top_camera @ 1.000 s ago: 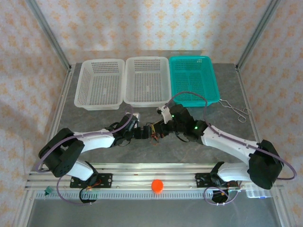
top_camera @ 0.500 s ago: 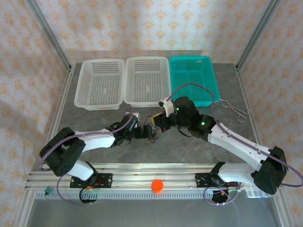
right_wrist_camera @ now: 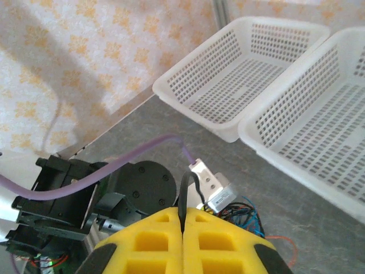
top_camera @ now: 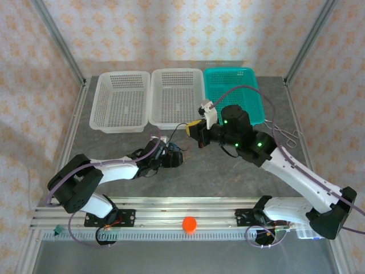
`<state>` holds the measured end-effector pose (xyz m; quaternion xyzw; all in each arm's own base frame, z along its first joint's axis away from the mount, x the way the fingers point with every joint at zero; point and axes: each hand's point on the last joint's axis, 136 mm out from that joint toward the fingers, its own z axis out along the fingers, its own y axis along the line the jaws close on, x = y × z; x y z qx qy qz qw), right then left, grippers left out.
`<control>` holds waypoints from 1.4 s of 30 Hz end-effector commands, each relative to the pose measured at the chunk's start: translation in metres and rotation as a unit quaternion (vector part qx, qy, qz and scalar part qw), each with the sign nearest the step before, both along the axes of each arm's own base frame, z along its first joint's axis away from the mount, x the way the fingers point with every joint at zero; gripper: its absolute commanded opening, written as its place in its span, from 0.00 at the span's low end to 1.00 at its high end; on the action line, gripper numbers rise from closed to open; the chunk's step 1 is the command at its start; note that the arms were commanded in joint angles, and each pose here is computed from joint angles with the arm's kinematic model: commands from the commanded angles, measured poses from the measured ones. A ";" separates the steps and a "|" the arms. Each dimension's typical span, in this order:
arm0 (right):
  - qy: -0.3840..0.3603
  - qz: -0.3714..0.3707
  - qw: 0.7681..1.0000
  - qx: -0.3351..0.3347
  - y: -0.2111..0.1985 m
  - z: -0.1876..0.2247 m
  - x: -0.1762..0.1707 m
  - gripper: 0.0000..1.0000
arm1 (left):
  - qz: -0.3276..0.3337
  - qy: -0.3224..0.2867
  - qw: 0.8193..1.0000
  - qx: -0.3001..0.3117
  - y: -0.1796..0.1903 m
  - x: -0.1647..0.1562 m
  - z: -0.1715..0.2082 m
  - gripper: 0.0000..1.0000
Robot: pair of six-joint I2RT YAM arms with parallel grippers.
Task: Untangle the cables
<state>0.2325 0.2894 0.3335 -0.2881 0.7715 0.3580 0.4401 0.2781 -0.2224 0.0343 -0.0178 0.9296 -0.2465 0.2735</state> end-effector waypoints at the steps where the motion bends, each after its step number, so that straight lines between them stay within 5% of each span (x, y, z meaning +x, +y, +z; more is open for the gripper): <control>1: -0.047 -0.036 0.998 0.001 -0.017 0.032 0.006 0.00 | 0.014 0.050 0.998 0.043 0.021 -0.020 -0.038 0.95; 6: -0.062 -0.059 0.996 -0.011 -0.027 0.041 0.009 0.00 | 0.013 0.045 0.998 0.033 0.020 -0.021 -0.035 0.96; 17: 0.010 -0.053 0.996 -0.067 -0.022 -0.043 0.011 0.00 | 0.024 -0.083 0.996 -0.020 0.017 0.003 0.057 0.99; 27: 0.054 -0.163 0.977 -0.122 -0.055 -0.087 0.037 0.00 | 0.030 -0.134 0.987 -0.077 0.019 0.008 0.108 0.99; 37: 0.078 -0.122 0.985 -0.089 -0.035 -0.084 0.033 0.00 | -0.007 -0.153 0.987 -0.048 0.017 0.010 0.108 0.99; 42: 0.071 -0.112 0.988 -0.073 -0.032 -0.069 0.030 0.00 | 0.059 -0.132 0.989 0.037 0.043 0.029 0.083 0.91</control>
